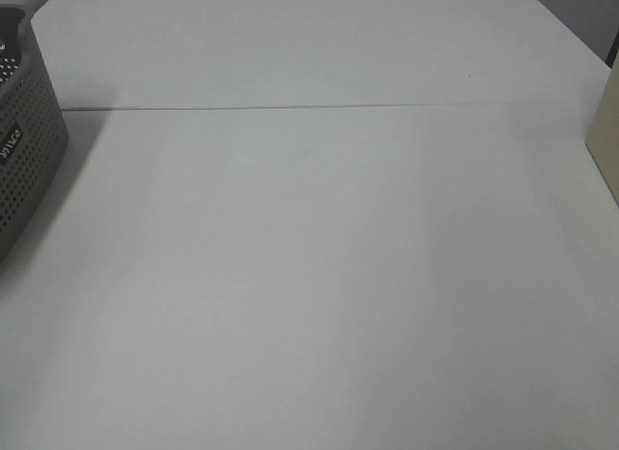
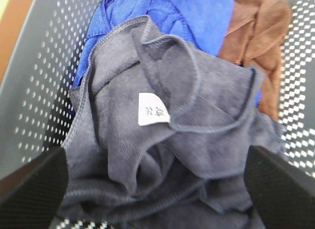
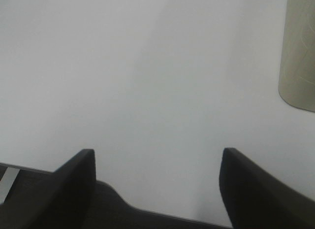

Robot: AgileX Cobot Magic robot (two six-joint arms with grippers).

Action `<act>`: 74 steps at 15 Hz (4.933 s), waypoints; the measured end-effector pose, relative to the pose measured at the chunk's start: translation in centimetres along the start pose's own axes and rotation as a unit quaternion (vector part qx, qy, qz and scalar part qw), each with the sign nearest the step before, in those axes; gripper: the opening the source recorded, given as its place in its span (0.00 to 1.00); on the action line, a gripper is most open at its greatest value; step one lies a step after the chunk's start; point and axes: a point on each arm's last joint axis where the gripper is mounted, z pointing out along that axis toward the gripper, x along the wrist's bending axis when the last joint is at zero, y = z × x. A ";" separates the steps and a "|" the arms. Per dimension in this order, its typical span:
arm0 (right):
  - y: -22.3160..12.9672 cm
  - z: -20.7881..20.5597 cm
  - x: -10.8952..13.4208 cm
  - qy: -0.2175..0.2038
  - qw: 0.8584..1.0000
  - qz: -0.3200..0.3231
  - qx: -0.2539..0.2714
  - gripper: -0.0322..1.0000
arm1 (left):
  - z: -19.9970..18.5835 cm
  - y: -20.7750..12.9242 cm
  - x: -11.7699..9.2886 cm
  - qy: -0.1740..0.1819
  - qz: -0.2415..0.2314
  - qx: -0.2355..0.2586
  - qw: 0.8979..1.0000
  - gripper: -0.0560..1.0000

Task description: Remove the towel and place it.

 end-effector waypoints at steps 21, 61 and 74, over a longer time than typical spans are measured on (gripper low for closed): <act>0.0 0.0 0.0 0.000 1.000 0.000 0.000 0.70 | 8.3 -0.6 0.3 -0.008 -0.010 0.003 1.000 0.19; 6.6 4.4 3.2 0.201 0.972 -0.110 -0.055 0.69 | -26.6 9.7 -21.7 -0.447 0.251 -0.201 0.835 0.05; 17.2 22.9 12.5 0.466 0.862 -0.183 -0.078 0.79 | -26.3 8.7 -26.1 -0.499 0.267 -0.192 0.802 0.05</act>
